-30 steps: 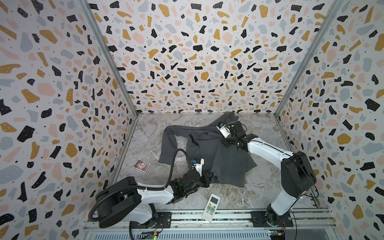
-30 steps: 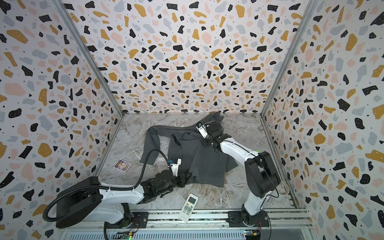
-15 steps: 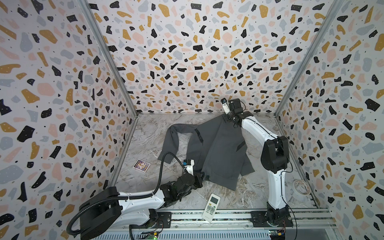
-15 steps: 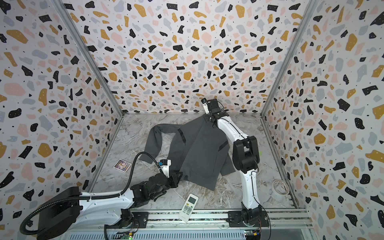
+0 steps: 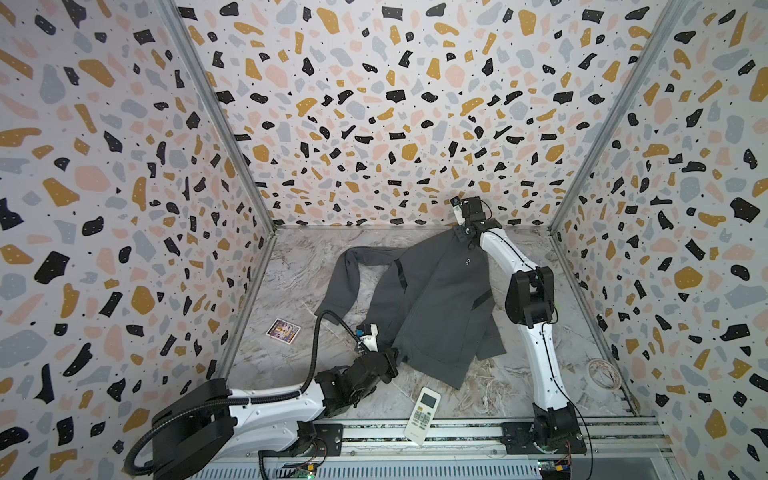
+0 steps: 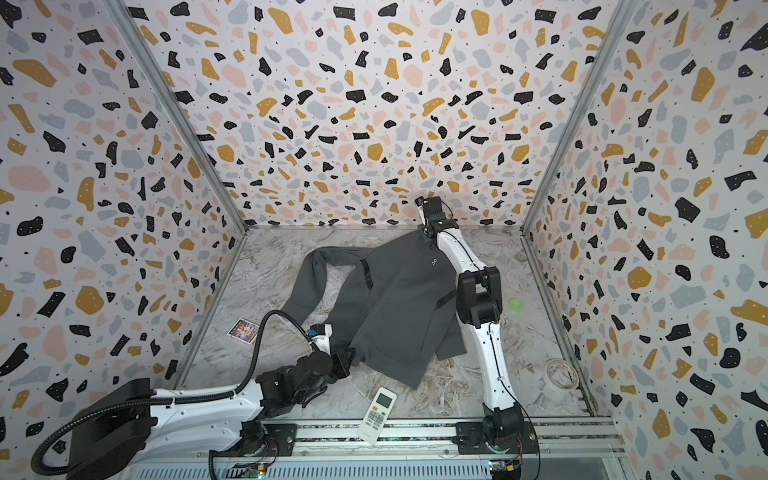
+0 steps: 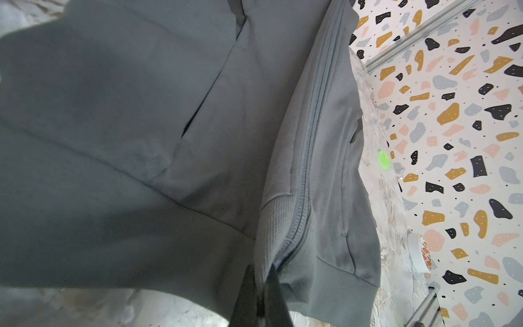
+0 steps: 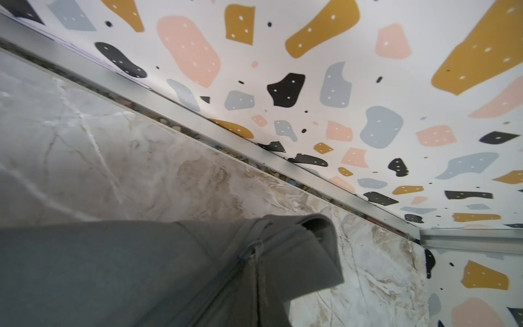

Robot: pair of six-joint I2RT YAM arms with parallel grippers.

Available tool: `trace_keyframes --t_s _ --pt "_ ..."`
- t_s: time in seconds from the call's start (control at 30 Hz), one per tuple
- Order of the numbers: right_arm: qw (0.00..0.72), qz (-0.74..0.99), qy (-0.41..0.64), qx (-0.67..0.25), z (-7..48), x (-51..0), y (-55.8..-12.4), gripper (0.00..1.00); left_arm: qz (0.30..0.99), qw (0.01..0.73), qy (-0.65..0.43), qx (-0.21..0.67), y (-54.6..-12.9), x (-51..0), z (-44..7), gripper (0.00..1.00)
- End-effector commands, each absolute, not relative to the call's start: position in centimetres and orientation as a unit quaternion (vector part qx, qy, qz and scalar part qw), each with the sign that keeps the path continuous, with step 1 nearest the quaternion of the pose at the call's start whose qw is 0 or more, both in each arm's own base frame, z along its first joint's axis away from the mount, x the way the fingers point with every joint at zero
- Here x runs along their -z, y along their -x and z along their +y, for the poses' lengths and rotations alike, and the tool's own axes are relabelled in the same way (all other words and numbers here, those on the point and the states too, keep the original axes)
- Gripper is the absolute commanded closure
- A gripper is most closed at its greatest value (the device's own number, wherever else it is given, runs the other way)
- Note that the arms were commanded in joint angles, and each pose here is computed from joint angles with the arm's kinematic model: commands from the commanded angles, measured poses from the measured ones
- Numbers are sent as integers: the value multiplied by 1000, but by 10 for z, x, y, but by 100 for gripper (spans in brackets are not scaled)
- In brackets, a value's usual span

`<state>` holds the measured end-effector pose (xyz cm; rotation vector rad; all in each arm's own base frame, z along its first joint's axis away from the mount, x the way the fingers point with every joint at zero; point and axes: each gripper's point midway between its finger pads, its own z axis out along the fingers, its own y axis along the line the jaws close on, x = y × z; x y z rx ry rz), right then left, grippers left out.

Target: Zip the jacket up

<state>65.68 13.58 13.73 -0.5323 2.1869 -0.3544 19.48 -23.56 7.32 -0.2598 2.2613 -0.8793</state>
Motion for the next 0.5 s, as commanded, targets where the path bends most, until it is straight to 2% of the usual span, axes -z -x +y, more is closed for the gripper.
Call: trace_keyframes --t_s 0.0,0.47 --pt "510 826 116 211 72 -215 -689 100 900 308 102 290 -178 -39 -216 100" --pt "498 829 113 229 42 -212 -692 100 904 300 128 275 -176 -29 -206 100"
